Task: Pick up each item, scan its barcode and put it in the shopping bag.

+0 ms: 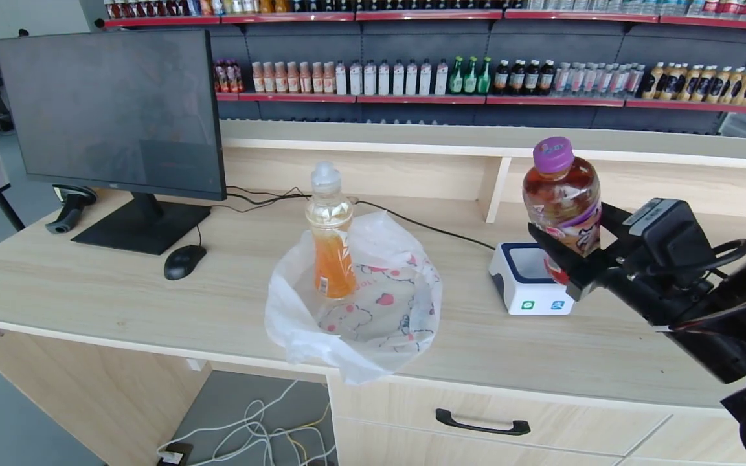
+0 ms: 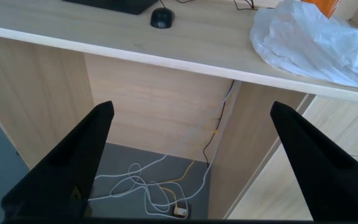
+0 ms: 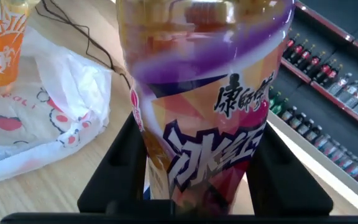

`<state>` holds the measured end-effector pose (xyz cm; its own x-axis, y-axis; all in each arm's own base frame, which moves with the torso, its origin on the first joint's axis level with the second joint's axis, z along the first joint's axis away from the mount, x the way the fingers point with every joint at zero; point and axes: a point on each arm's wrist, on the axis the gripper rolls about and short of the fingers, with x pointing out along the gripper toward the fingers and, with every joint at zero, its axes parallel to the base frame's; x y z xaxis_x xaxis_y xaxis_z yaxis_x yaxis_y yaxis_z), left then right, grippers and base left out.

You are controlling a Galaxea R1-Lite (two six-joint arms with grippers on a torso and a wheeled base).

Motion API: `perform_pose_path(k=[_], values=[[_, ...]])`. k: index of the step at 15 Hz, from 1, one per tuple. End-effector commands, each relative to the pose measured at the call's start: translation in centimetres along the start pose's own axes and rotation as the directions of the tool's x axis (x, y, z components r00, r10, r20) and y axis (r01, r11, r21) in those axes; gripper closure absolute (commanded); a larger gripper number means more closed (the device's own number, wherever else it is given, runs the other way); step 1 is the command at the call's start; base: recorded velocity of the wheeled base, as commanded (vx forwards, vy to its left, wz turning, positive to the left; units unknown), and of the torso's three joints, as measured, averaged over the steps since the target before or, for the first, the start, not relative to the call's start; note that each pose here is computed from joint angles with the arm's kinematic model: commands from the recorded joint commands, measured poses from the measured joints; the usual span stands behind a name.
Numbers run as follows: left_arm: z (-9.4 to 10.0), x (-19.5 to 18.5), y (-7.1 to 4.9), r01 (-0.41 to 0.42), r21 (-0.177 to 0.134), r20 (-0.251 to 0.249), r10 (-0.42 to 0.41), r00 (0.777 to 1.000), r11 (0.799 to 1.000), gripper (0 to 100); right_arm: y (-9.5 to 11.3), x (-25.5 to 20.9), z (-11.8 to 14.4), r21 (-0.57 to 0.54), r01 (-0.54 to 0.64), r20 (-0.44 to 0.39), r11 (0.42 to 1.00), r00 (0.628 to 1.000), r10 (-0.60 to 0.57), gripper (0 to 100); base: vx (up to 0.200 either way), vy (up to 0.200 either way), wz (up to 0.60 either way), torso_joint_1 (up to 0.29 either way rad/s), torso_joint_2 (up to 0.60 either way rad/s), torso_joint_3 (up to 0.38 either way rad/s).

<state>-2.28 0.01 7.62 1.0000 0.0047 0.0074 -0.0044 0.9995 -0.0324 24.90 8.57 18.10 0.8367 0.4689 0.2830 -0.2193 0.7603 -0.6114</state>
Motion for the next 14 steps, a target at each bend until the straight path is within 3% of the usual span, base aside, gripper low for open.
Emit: perform_pose_path(k=[1, 6, 9, 14], values=[[0.0, 0.0, 0.0, 0.0, 0.0, 0.0, 0.0, 1.0, 1.0, 0, 0.4, 0.4, -0.9, -0.039, -0.033, -0.009, 0.999, 0.999, 0.032, 100, 0.0, 0.0, 0.0, 0.0, 0.0, 0.0], [0.0, 0.0, 0.0, 0.0, 0.0, 0.0, 0.0, 1.0, 1.0, 0, 0.8, 1.1, -2.2, -0.165, -0.111, 0.012, 0.98, 0.993, 0.115, 100, 0.0, 0.0, 0.0, 0.0, 0.0, 0.0], [0.0, 0.0, 0.0, -0.001, 0.0, 0.0, 0.001, 1.0, 1.0, 0, -0.6, 4.3, -3.1, -0.258, -0.123, 0.138, 0.958, 0.977, 0.162, 100, 0.0, 0.0, 0.0, 0.0, 0.0, 0.0], [0.0, 0.0, 0.0, 0.0, 0.005, 0.003, 0.0, 1.0, 1.0, 0, -2.1, 4.2, -5.8, -0.325, -0.185, 0.151, 0.927, 0.958, 0.244, 100, 0.0, 0.0, 0.0, 0.0, 0.0, 0.0]])
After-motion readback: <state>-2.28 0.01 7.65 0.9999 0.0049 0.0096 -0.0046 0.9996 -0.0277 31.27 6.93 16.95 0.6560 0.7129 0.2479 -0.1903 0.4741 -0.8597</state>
